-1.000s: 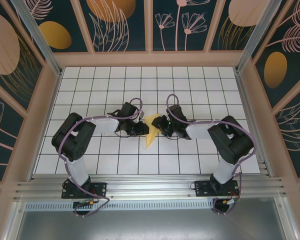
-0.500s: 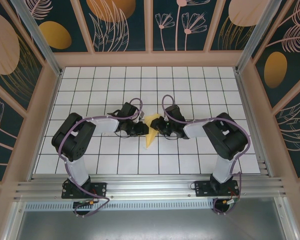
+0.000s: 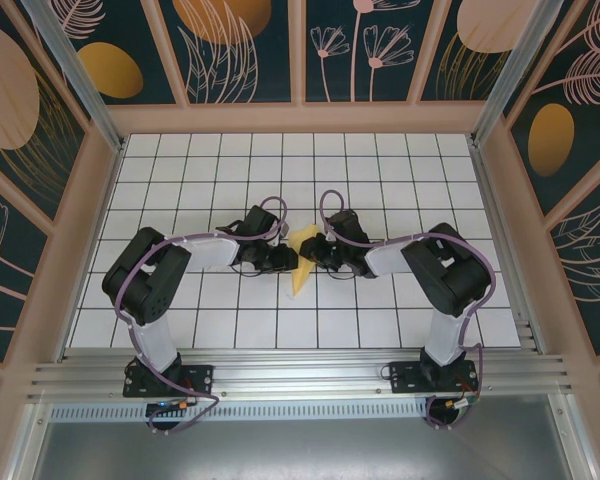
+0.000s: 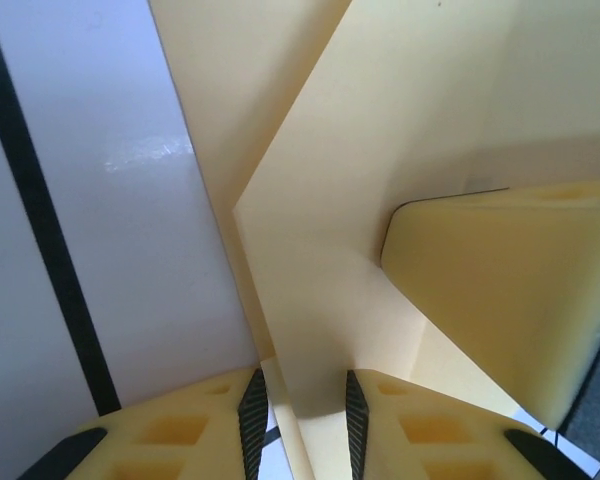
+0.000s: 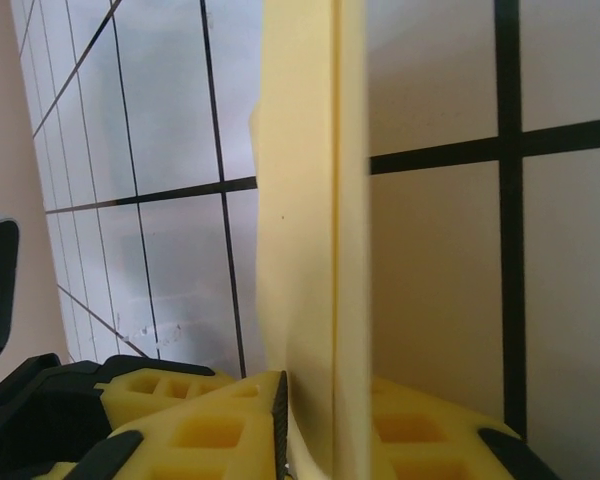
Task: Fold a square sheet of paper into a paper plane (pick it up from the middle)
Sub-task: Turn over the paper at the center of the table.
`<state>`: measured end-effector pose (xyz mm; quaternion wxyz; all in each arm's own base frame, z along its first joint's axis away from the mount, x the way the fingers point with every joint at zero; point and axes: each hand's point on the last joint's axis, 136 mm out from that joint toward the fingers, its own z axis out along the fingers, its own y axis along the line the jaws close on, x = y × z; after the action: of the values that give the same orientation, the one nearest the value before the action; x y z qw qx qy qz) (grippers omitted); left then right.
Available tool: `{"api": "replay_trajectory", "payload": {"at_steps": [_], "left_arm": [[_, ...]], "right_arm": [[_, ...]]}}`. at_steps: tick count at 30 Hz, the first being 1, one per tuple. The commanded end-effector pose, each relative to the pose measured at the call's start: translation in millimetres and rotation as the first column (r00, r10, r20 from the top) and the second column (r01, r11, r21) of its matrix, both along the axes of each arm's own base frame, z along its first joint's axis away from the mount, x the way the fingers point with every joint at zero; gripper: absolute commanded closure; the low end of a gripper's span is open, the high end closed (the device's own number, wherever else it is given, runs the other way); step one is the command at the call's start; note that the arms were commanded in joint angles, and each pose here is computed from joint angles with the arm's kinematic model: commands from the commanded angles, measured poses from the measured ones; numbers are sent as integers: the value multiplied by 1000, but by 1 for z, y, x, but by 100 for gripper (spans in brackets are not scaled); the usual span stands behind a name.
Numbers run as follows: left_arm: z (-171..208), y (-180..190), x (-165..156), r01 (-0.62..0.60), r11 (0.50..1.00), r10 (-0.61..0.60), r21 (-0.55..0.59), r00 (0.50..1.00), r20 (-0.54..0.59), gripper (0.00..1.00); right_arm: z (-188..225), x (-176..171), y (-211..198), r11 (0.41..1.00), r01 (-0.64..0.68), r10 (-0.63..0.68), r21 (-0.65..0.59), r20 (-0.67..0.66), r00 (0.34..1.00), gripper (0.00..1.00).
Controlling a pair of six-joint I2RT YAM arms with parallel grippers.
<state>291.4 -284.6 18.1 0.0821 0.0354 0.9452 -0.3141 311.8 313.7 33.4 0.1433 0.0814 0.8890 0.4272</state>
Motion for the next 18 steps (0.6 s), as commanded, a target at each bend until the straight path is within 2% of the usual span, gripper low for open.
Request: {"api": "replay_trajectory", "payload": {"at_steps": [1, 7, 12, 14, 18], "left_arm": [[-14, 24, -4, -28, 992, 30, 120, 999, -11, 68], [-1, 24, 0, -44, 994, 41, 105, 999, 32, 65], [28, 27, 9, -99, 993, 90, 64, 988, 124, 62], [40, 31, 13, -131, 990, 121, 50, 979, 166, 61], [64, 45, 21, -225, 974, 210, 27, 942, 262, 57]], "right_arm": [[7, 6, 8, 999, -33, 32, 29, 52, 998, 81], [8, 8, 10, 999, -32, 31, 30, 54, 998, 87], [20, 13, 10, 999, -29, 27, 15, 76, 997, 92], [25, 15, 8, 1000, -27, 28, -9, 87, 996, 95], [38, 20, -5, 992, 5, 10, -123, 116, 993, 95]]}}
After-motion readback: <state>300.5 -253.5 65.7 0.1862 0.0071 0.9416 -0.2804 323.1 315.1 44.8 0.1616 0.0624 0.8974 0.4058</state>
